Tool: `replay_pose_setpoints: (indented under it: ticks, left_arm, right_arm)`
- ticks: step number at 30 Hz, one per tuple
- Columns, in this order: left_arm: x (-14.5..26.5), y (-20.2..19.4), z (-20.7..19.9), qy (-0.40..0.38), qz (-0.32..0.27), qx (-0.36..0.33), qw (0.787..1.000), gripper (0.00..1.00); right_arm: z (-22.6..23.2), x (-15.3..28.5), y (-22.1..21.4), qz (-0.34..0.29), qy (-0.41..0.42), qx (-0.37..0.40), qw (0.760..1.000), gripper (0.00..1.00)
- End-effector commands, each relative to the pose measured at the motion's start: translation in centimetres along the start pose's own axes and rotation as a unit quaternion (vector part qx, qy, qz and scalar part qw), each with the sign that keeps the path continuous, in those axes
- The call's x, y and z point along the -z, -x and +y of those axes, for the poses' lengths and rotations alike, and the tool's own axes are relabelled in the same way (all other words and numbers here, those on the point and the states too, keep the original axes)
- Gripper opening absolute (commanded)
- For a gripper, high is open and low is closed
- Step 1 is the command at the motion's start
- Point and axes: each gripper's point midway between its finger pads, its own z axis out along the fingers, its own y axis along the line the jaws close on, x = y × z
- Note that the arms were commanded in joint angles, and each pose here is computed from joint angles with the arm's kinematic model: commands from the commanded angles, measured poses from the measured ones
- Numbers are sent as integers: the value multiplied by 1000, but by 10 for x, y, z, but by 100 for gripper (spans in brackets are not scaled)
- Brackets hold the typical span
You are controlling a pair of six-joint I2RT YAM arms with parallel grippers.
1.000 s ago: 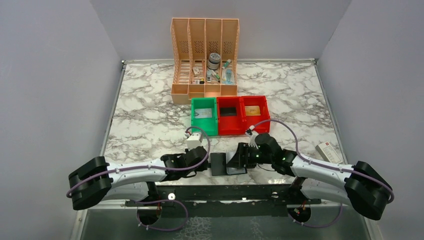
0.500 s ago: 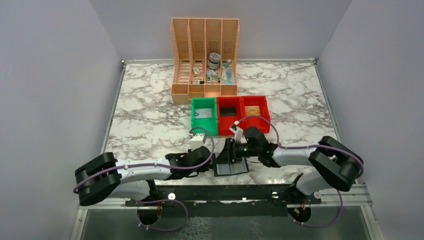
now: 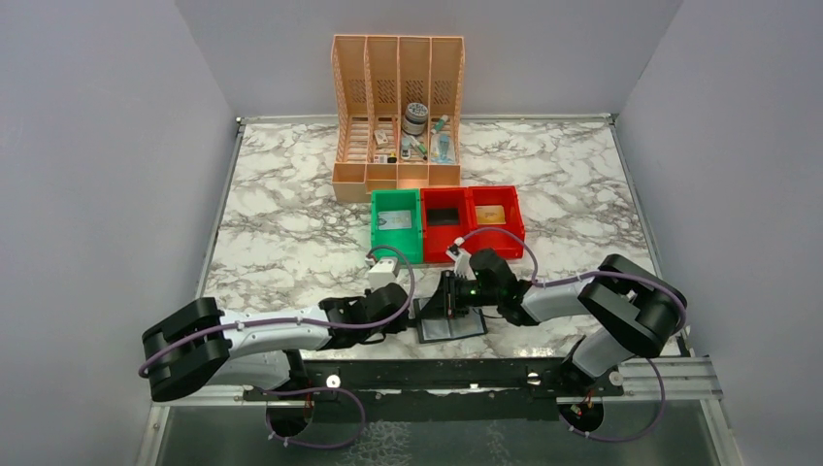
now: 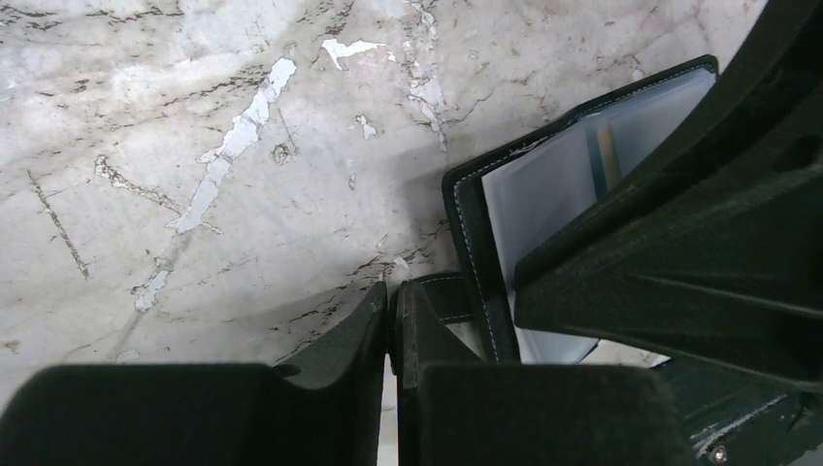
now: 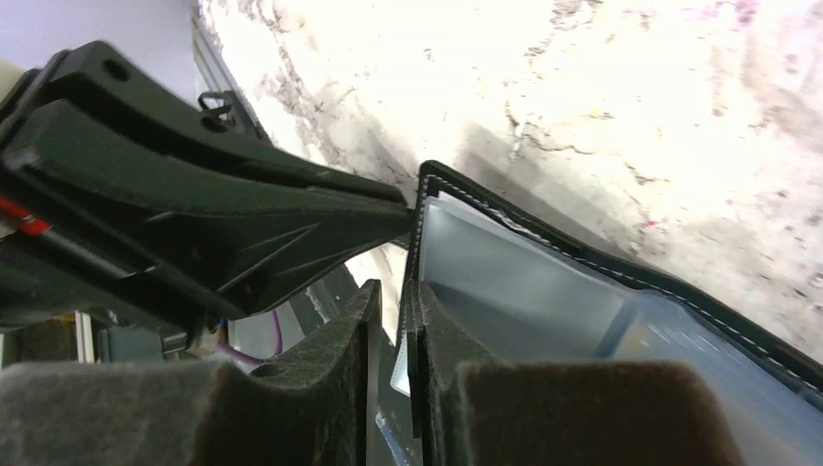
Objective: Take the credit cards out of the card holder
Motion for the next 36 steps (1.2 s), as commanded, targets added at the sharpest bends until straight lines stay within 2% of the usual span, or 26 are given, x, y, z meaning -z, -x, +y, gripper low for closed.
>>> replay_pose_setpoints:
  ticks: [1, 7, 10, 15, 18, 21, 26, 36]
  left_arm:
    - [6, 8, -1, -8, -18, 13, 1000, 0]
    - [11, 13, 0, -15, -31, 16, 999, 2]
    - [15, 16, -2, -27, -39, 18, 999, 16]
    - [21, 20, -16, -77, -49, 18, 996, 53]
    - [20, 16, -17, -80, -41, 14, 996, 64]
    - [17, 10, -16, -76, -28, 16, 997, 67]
    - [10, 0, -20, -83, -8, 21, 996, 68]
    - [-10, -7, 4, 10, 8, -5, 1000, 56]
  right_arm:
    - [-26, -1, -2, -14, -50, -2, 999, 15]
    - [-48, -5, -11, 1, -87, -18, 996, 13]
    - [-57, -4, -14, 0, -105, -31, 994, 12]
    - [-64, -1, -14, -11, -125, -42, 991, 10]
    - [-63, 1, -12, -17, -124, -43, 991, 10]
    - [-59, 2, -9, -22, -121, -40, 992, 10]
    - [-54, 3, -6, -27, -116, -40, 992, 10]
    - [-34, 9, 5, -40, -98, -31, 994, 10]
